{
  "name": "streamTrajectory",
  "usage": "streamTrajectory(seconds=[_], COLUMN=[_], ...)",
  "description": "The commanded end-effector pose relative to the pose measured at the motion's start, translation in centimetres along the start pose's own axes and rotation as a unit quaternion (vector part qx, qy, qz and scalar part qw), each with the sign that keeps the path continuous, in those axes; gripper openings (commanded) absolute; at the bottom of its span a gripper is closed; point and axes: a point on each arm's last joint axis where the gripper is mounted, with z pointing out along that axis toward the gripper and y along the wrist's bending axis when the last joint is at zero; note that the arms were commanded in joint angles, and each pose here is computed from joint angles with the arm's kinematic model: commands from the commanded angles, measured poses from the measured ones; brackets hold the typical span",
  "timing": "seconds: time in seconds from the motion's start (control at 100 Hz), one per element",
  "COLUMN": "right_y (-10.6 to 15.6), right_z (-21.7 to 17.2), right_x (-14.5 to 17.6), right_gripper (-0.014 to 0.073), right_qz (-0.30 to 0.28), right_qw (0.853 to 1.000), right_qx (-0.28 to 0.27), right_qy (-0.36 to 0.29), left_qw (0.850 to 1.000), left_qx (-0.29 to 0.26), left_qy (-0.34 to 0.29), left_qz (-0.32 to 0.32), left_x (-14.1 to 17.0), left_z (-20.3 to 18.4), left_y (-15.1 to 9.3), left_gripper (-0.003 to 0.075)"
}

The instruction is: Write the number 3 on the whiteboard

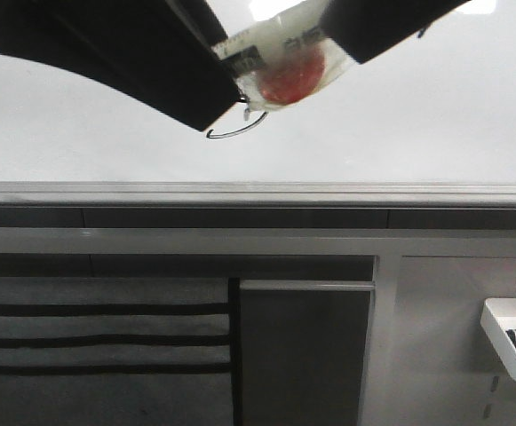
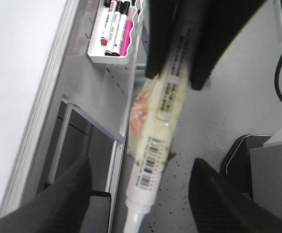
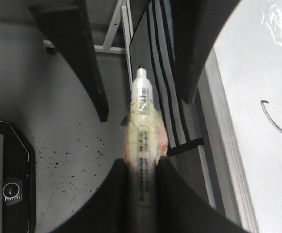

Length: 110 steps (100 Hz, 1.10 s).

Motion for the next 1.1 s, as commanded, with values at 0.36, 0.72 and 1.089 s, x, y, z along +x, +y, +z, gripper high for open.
streamTrajectory(seconds=[0.36,0.72,1.089], right_y=[-0.7,-0.4,-1.5], right_z=[-0.8,-0.8,-2.9], right_x=[-1.0,-0.8,-0.4], right_gripper=[-0.0006,0.0081,0.0324], right_qz=[-0.005,-0.001,0.087], right_qw=[0.999,1.0,0.993], right_qx=[0.032,0.018,0.068], right_qy=[-0.034,-0.024,-0.041], left_qw=[0.999,0.999,0.994], left_qx=[-0.025,-0.025,-0.071], left_qy=[-0.033,-0.034,-0.035], left_qz=[0.006,0.004,-0.082], left_x=[-1.5,-1.6,-0.4], left_z=[-0.7,-0.7,-1.4], left_y=[0.6,0.6,2.7], left_gripper=[0.0118,-0.0018,-0.0018])
